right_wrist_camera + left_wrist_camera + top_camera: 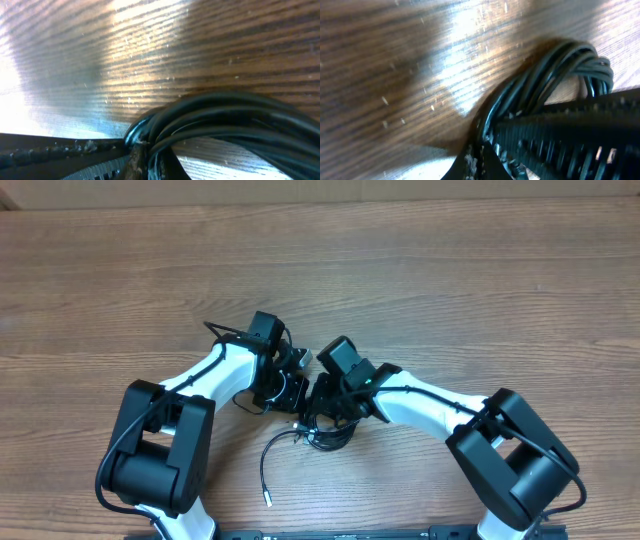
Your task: Untangle cables
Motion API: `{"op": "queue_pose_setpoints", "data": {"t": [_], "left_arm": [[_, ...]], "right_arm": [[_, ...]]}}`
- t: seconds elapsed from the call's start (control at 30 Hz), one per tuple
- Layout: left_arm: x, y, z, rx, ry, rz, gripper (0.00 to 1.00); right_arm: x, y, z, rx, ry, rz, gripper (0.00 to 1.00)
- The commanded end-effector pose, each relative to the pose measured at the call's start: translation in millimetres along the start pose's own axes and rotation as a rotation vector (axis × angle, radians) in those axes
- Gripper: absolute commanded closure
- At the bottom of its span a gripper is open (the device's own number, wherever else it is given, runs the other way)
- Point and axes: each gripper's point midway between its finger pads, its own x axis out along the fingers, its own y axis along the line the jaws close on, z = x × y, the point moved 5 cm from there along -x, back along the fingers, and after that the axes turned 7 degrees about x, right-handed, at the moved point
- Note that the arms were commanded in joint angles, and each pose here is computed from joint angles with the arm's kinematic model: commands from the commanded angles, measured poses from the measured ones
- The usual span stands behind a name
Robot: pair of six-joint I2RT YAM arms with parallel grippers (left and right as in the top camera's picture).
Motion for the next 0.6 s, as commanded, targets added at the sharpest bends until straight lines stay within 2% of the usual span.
{"op": "queue_pose_setpoints", "data": {"t": [0.0, 0.27, 0.47, 0.57], "left_arm": [[-15.8, 3.9, 3.6, 0.014, -0.020, 0.007, 0.96], [-53.1, -9.3, 13.4, 0.056, -0.142, 0.012, 0.96], [-51.4, -13.8, 7.2, 0.051, -0.110, 0.007, 0.96], [-51.3, -13.8, 5.5, 0.050, -0.102, 0.007, 0.96]], "right_arm": [[0.2, -18.3, 1.0, -0.031, 0.131, 0.010, 0.96], [-59.3, 11.3, 23.6, -0.142, 0.228, 0.333, 0.96], [-92.2, 38.8, 30.6, -0.244, 0.292, 0.593, 0.96], [-99.2, 43.6, 38.2, -0.249, 0.279, 0.640, 0.96]]}}
